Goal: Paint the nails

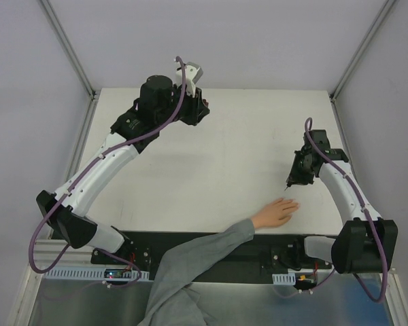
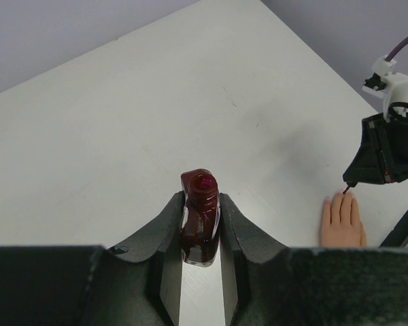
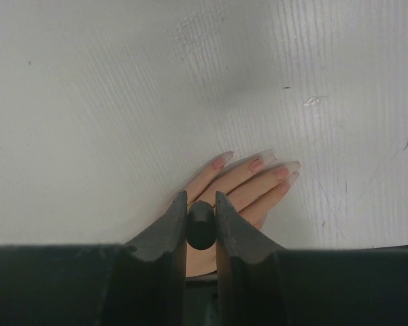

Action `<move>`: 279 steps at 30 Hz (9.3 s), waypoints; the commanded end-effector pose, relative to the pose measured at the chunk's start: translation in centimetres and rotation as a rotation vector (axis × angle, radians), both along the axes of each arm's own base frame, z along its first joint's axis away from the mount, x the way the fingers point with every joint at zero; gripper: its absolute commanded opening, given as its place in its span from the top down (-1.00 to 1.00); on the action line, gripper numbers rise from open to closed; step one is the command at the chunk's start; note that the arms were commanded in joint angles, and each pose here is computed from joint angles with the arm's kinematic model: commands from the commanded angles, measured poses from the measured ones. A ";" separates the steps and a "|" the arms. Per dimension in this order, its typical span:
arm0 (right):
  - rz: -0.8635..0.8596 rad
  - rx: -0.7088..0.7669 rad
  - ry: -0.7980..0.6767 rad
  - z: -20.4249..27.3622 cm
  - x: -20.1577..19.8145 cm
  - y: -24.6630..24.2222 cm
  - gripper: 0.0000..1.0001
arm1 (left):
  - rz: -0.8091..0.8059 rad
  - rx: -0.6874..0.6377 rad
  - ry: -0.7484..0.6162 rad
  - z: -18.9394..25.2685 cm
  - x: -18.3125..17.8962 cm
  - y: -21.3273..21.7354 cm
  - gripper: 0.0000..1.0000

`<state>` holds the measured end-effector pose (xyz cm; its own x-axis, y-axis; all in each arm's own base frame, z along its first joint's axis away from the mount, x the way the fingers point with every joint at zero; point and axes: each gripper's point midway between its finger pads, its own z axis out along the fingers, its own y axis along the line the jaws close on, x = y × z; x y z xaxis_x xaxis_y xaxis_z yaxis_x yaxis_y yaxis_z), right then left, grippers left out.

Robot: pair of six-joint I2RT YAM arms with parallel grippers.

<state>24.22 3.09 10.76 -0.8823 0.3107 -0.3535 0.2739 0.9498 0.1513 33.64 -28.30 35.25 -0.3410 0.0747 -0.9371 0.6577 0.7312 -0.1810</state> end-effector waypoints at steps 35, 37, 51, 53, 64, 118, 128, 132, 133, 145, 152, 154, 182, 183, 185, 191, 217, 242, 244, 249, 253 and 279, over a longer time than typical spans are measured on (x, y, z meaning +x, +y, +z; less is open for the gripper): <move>0.064 -0.056 0.074 -5.3 1.2 -0.8 0.99 | -0.062 -0.011 -0.003 2.6 0.6 -2.0 1.00; 0.086 -0.064 0.078 -5.4 1.2 -0.9 0.99 | -0.062 -0.009 -0.003 2.6 0.6 -1.9 1.00; 0.100 -0.026 0.084 -5.8 1.6 -0.2 0.99 | -0.067 -0.008 -0.003 2.6 0.7 -2.1 1.00; 0.103 -0.023 0.087 -5.8 1.5 -0.1 0.99 | -0.069 -0.005 0.001 2.4 0.7 -2.1 1.00; 0.099 -0.034 0.095 -5.6 0.9 -0.3 0.99 | -0.067 -0.001 0.006 2.1 0.8 -2.2 1.00; 0.083 -0.094 0.127 -5.6 1.0 -1.2 0.99 | -0.063 0.003 0.008 1.9 0.7 -2.0 1.00; 0.104 -0.080 0.140 -6.0 0.8 -0.3 0.99 | -0.063 0.003 0.008 1.9 0.6 -1.9 1.00; 0.108 -0.079 0.147 -6.1 0.4 -0.2 0.99 | -0.066 0.002 0.011 1.8 0.6 -2.0 1.00; 0.113 -0.078 0.149 -6.2 0.3 -0.1 0.99 | -0.064 0.003 0.011 1.8 0.6 -2.0 1.00; 0.107 -0.090 0.170 -6.7 -0.2 -0.4 0.99 | -0.066 0.002 0.011 1.8 0.4 -1.9 1.00; 0.074 -0.100 0.182 -6.9 -0.4 -0.8 0.99 | -0.065 0.002 0.013 1.7 0.4 -1.8 1.00; 0.073 -0.095 0.181 -6.9 -0.4 -0.8 0.99 | -0.067 0.003 0.015 1.7 0.4 -1.8 1.00; 0.047 -0.122 0.191 -6.8 0.0 -1.8 0.99 | -0.064 0.003 0.014 1.7 0.4 -1.8 1.00; 0.049 -0.123 0.191 -6.8 -0.1 -1.8 0.99 | -0.064 0.004 0.016 1.6 0.4 -1.8 1.00; 0.046 -0.127 0.191 -6.7 0.0 -1.9 0.99 | -0.065 0.004 0.016 1.6 0.4 -1.8 1.00; 0.047 -0.125 0.178 -6.3 0.3 -1.9 0.99 | -0.064 0.004 0.016 1.6 0.4 -1.8 1.00; 0.073 -0.121 0.166 -5.7 1.1 -1.1 0.99 | -0.057 0.008 0.017 1.4 0.2 -1.5 1.00; 0.096 -0.104 0.167 -6.0 2.2 0.0 0.99 | -0.051 0.012 0.009 1.5 0.2 -1.3 1.00; 0.098 -0.101 0.170 -6.1 2.1 0.1 0.99 | -0.050 0.015 0.009 1.5 0.2 -1.3 1.00; 0.098 -0.109 0.174 -6.0 1.9 0.0 0.99 | -0.052 0.014 0.009 1.5 0.2 -1.3 1.00; 0.091 -0.114 0.168 -5.6 1.3 -0.2 0.99 | -0.052 0.014 0.009 1.4 0.2 -1.3 1.00; 0.091 -0.118 0.212 -6.5 0.0 -0.4 0.99 | -0.054 0.011 0.009 1.5 0.0 -1.2 1.00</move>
